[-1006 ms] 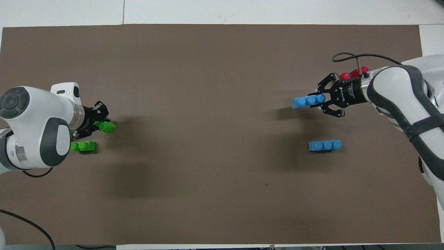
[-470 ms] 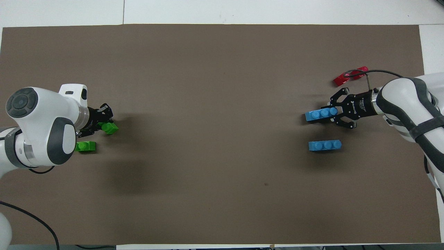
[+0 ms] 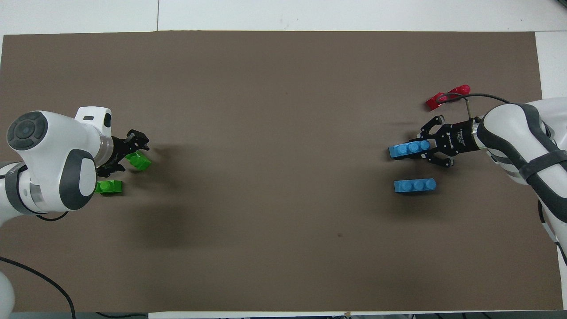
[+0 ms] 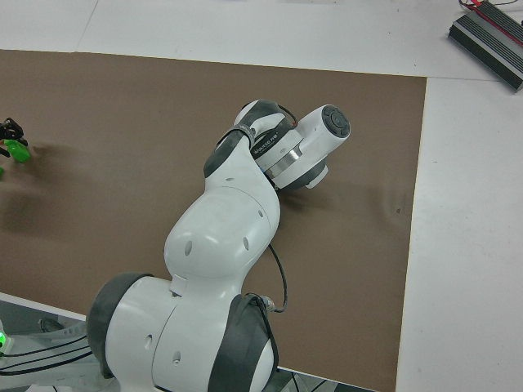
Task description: Remove green block with left arm and hold with right
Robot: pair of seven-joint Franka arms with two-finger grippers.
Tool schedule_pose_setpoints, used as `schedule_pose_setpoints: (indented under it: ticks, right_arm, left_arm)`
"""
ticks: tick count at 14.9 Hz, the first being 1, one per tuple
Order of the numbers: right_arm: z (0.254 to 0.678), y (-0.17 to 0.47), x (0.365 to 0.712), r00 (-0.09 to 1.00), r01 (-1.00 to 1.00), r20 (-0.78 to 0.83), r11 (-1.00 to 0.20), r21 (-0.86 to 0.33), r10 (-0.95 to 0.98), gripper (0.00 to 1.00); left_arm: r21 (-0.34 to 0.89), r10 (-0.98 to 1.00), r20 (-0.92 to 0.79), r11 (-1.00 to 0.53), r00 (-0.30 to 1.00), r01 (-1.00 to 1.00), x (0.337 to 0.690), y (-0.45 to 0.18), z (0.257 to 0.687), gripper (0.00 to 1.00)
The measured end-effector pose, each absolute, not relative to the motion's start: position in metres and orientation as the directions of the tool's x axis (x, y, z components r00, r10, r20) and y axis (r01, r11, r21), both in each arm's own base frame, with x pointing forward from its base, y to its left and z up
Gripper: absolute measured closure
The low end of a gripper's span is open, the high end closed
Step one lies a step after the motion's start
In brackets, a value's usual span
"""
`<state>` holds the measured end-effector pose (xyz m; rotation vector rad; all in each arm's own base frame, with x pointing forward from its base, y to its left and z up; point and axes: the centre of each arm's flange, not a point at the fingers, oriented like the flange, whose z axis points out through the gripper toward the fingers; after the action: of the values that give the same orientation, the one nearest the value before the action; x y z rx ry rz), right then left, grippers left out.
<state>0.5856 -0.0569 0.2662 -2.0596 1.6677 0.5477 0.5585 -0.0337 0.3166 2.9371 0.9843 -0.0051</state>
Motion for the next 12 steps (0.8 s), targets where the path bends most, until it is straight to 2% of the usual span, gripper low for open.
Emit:
schedule_pose_setpoints:
  ticks: [1,4,6,7,10,12]
  right_arm:
    - [0.266,-0.056,0.586,0.2,-0.979,-0.554,-0.185,-0.084,-0.808,0.6]
    - [0.284,-0.046,0.588,0.226,-0.973,-0.56,-0.206,-0.1,-0.797,0.31]
    - [0.323,-0.036,0.591,0.268,-0.962,-0.558,-0.249,-0.112,-0.785,0.14]
    - [0.35,-0.033,0.591,0.304,-0.951,-0.535,-0.288,-0.115,-0.789,0.01]
    - [0.425,-0.028,0.587,0.396,-0.916,-0.472,-0.374,-0.144,-0.788,0.0]
    - [0.454,-0.021,0.583,0.448,-0.892,-0.421,-0.424,-0.155,-0.788,0.0]
  left_arm:
    - [0.039,0.602,-0.019,-0.797,0.798,0.602,0.56,-0.034,0.322,0.0]
    - [0.032,0.598,-0.031,-0.8,0.801,0.599,0.573,-0.035,0.365,0.0]
    - [0.039,0.588,-0.025,-0.807,0.808,0.589,0.583,-0.035,0.408,0.0]
    - [0.042,0.571,-0.021,-0.819,0.82,0.572,0.585,-0.036,0.43,0.0]
    - [0.046,0.472,-0.016,-0.881,0.882,0.472,0.588,-0.035,0.484,0.0]
    - [0.052,0.38,0.003,-0.924,0.925,0.379,0.585,-0.029,0.515,0.0]
